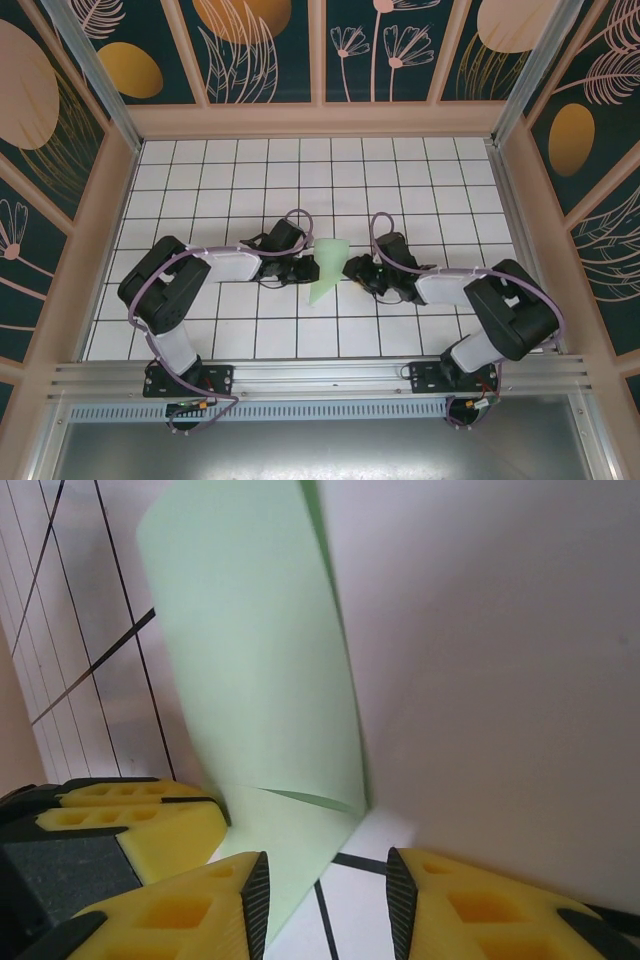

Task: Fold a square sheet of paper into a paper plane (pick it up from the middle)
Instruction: Fourth fold the wing at the center of the table.

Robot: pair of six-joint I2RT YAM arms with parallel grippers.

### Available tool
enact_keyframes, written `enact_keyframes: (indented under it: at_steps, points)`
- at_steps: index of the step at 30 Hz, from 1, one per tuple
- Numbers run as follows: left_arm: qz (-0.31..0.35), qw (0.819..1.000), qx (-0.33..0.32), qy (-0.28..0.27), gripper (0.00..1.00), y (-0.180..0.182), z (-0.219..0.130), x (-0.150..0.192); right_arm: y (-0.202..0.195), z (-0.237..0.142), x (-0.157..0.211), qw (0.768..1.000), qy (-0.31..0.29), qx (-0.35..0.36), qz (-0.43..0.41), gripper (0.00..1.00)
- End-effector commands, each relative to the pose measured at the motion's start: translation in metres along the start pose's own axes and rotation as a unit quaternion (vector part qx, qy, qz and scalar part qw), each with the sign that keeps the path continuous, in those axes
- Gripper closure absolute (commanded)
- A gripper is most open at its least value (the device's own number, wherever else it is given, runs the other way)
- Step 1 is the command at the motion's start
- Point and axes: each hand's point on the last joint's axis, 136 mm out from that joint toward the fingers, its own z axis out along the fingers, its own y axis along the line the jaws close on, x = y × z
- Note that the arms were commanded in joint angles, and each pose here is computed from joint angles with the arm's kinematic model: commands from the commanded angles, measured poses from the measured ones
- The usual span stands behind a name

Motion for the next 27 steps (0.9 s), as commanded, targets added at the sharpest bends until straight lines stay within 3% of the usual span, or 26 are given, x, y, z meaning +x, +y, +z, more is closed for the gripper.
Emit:
enact_keyframes:
  at_steps: [1, 15, 27]
  points:
    - [0.006, 1.0, -0.024, -0.003, 0.86, 0.009, 0.004, 0.001, 0.02, 0.005, -0.004, 0.999, 0.001, -0.03, -0.017, 0.61]
    - [0.016, 1.0, 0.001, -0.017, 0.83, -0.006, -0.008, -0.004, 0.002, 0.009, -0.006, 0.999, -0.02, 0.021, 0.027, 0.61]
    - [0.019, 1.0, -0.005, -0.024, 0.82, -0.003, -0.005, -0.007, 0.007, 0.013, -0.004, 0.998, -0.02, -0.003, 0.06, 0.62]
